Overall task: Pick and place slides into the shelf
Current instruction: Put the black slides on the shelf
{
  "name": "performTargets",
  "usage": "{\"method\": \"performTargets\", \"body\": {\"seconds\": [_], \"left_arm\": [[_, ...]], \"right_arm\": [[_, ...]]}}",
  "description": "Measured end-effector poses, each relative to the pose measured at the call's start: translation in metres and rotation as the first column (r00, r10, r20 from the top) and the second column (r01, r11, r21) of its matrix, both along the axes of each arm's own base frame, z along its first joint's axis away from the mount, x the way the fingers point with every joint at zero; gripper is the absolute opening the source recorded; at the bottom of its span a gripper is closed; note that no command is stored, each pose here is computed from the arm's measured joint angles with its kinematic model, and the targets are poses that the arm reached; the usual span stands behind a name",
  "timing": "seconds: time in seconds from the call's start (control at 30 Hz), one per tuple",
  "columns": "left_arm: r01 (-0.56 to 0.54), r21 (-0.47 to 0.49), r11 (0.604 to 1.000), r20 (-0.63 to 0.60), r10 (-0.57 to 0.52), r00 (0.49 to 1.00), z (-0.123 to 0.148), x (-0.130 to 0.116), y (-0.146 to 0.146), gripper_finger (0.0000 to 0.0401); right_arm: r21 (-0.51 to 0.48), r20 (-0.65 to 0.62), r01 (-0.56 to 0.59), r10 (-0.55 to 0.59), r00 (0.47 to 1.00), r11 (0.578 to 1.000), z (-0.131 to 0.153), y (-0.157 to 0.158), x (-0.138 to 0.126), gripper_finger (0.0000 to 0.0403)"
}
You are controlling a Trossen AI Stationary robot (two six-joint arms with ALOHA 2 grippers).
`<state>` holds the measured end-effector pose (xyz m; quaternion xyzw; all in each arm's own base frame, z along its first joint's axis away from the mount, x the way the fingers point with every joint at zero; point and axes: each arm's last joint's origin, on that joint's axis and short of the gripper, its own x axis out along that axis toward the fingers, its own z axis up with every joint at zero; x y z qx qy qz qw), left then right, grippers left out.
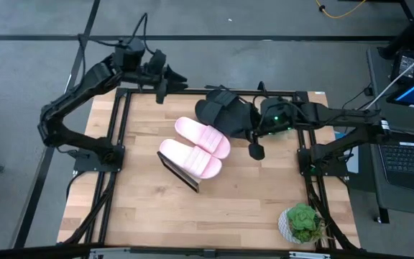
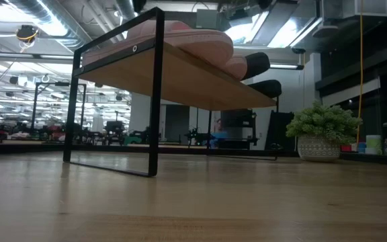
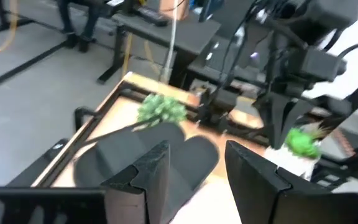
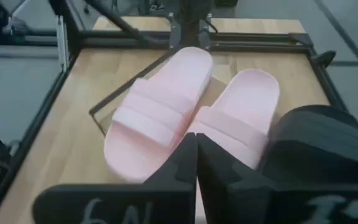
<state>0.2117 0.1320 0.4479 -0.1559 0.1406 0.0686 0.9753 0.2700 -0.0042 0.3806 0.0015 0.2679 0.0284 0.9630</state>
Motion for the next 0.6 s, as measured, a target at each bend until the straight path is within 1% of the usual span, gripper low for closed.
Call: {"method": "performTargets", "body": {"seconds": [0.07, 0.13, 0.27, 0.47, 0.6], "left_arm": [[-0.015, 0.019, 1.0, -0.024, 0.015, 1.0, 0.001, -0.005, -0.006, 0.0147], [-0.011, 0.043, 0.999, -0.034, 0.013, 0.999, 0.003, -0.008, -0.013, 0.0147], [0.025, 0.073, 0.997, -0.031, -0.023, 0.999, 0.005, -0.008, -0.022, 0.0147], [0.045, 0.078, 0.996, -0.03, -0.043, 0.999, 0.005, -0.006, -0.026, 0.0147], [0.049, 0.076, 0.996, -0.032, -0.046, 0.998, 0.005, -0.006, -0.026, 0.0147]], "right_arm": [[0.015, -0.005, 0.022, -0.022, 1.0, 1.0, -0.003, -0.002, 0.005, 0.001], [-0.015, -0.021, 0.079, -0.079, 0.997, 0.997, -0.007, -0.006, 0.009, 0.0009], [-0.073, -0.081, 0.198, -0.204, 0.976, 0.978, -0.022, -0.023, 0.021, 0.0004], [-0.082, -0.133, 0.263, -0.272, 0.953, 0.961, -0.047, -0.047, 0.045, 0.0003], [-0.099, -0.189, 0.302, -0.316, 0.93, 0.948, -0.062, -0.059, 0.054, 0.0003]]}}
